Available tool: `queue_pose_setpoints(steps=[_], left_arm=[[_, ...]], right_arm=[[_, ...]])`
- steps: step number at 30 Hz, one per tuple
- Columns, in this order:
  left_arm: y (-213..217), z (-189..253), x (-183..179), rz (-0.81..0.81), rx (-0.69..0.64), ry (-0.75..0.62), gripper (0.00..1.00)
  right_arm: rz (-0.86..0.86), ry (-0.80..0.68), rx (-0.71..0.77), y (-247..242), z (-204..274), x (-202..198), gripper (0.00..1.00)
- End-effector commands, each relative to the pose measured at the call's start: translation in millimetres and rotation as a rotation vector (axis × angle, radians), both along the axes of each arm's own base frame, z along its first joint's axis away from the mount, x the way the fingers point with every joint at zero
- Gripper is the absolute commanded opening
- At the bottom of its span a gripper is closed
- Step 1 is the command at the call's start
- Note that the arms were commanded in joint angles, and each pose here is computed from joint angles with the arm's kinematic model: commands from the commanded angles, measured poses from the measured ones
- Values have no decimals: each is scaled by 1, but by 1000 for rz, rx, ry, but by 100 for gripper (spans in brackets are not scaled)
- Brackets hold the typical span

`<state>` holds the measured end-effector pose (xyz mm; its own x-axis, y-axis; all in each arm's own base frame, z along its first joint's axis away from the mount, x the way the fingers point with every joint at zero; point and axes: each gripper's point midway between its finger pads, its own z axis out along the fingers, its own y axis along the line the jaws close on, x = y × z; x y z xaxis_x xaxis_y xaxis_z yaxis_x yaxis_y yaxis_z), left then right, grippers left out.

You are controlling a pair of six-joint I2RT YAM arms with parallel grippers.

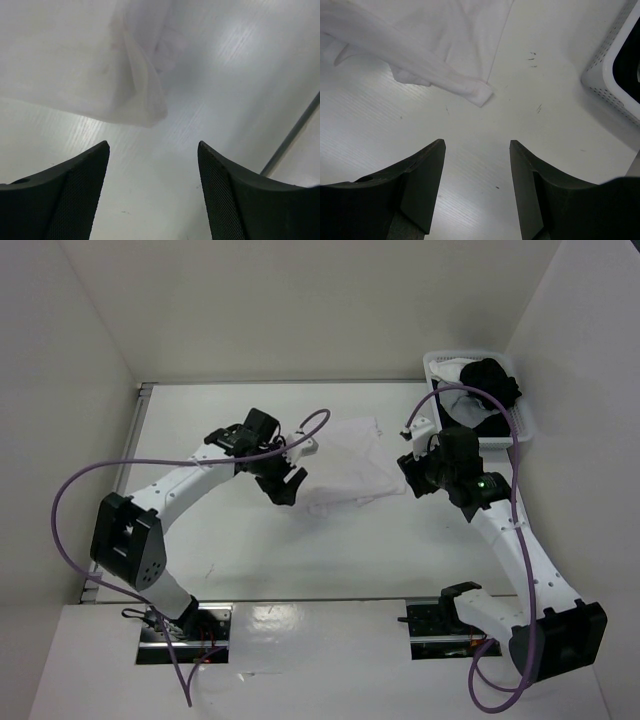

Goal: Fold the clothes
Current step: Fold the tank top

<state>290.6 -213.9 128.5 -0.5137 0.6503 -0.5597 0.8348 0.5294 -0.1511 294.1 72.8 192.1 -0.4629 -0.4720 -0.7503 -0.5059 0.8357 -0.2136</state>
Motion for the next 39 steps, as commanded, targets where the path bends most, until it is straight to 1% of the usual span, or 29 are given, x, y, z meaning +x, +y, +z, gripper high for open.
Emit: queue_pose_setpoints(steps=[1,3,4,6,7,9,10,13,18,21,22,26,27,31,32,34,36,37,39], left_arm=[[-10,-10,18,45,-7,5,79],[-13,-17,24,45,-6,6,81],[-16,-26,25,51,11,20,81],[-20,-28,38,73,11,-4,81],[-18,-40,38,77,34,18,81],[-24,-39,49,86,23,9,81],[-25,-47,51,86,32,25,81],[-35,-48,54,68,16,31,81],[-46,-58,42,-5,11,90,81],[-52,-62,17,-104,8,157,81],[-50,-65,10,-109,8,185,81],[-44,-77,-19,-197,59,227,81],[-38,-84,-29,-205,84,270,81],[-37,-87,-66,-324,93,370,78],[-36,-85,-77,-370,107,377,78],[-37,-75,-86,-409,104,356,78],[-35,-78,-101,-457,144,365,78],[-36,-75,-103,-467,149,350,78],[-30,-79,-117,-496,186,383,78]], right_arm=[[-11,-41,19,-1,16,0,62],[-11,-49,20,-1,15,0,62],[-11,-49,20,-1,15,0,62],[-11,-49,20,-1,15,0,62],[-18,-41,13,-3,11,-1,62],[-18,-41,13,-3,11,-1,62],[-18,-41,13,-3,11,-1,62],[-31,-40,14,-4,11,-1,62],[-36,-38,21,-3,10,2,62],[-37,-38,21,-3,10,2,62],[-36,-46,23,-4,13,1,62],[-44,-48,18,-5,13,1,62],[-44,-48,18,-5,13,1,62],[-42,-53,32,-3,15,0,62],[-42,-53,32,-3,15,0,62],[-42,-62,34,-4,18,-1,62],[-35,-60,40,-2,18,-1,62],[-34,-60,40,-2,18,-1,62],[-34,-60,40,-2,18,-1,62]])
